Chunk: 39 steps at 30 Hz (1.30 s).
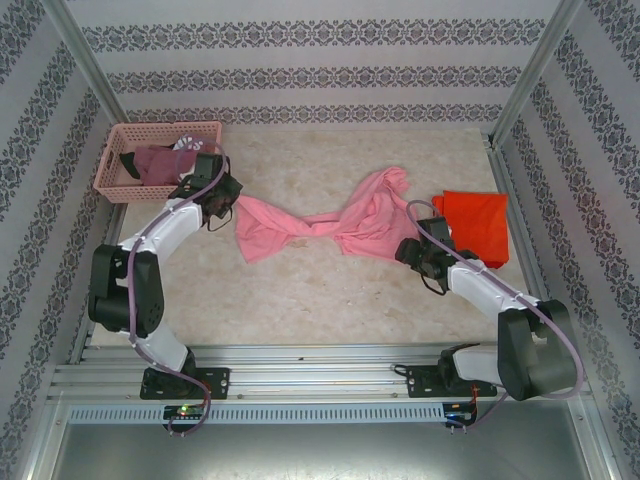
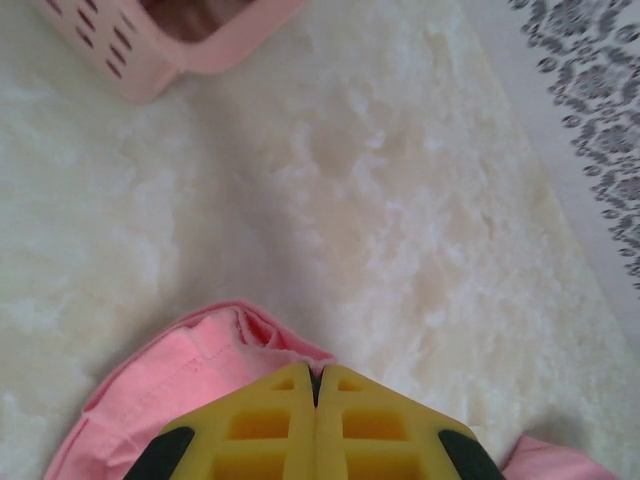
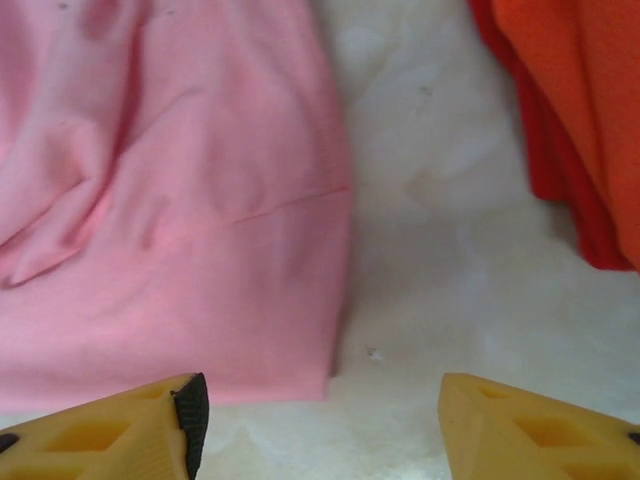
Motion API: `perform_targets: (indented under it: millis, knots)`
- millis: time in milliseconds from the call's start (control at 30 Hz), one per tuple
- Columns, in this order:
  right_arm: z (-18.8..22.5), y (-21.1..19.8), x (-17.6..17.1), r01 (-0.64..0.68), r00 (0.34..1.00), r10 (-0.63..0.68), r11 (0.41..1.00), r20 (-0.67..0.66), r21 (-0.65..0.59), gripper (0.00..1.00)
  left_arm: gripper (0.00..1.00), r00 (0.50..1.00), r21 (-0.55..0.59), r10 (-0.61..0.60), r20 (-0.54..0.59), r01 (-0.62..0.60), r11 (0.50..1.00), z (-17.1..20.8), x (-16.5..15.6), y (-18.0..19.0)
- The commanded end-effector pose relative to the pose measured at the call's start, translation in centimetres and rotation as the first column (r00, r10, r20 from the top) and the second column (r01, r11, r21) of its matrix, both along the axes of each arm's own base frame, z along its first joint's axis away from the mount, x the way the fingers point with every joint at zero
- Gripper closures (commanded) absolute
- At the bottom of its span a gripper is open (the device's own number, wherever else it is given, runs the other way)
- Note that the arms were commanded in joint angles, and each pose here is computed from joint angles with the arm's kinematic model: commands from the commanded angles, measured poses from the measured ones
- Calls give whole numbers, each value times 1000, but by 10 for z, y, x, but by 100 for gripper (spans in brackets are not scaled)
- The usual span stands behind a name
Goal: Fold and stack the t-shirts
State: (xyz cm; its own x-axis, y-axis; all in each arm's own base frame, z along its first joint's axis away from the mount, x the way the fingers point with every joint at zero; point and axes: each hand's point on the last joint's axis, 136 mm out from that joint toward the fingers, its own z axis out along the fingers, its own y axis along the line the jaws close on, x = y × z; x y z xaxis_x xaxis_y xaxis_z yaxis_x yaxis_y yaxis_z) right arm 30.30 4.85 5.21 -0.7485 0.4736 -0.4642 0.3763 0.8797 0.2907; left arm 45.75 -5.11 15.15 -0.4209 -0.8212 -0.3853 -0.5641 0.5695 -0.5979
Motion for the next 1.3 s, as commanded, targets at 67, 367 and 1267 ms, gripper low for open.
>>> perform_targets:
  millis: [67, 367, 1267]
  knots:
    - [-13, -2, -6, 34, 999, -33, 999, -32, 33, 43, 100, 1000, 35, 23, 11, -24, 999, 7, -10, 15]
    - [-22, 39, 3, -92, 994, 100, 985, -46, 147, 51, 100, 1000, 22, 22, 3, -22, 1000, 2, -10, 13]
    - [180, 42, 29, -247, 849, 203, 969, 488, 26, 100, 100, 970, 118, -49, 238, 21, 993, 114, -15, 20]
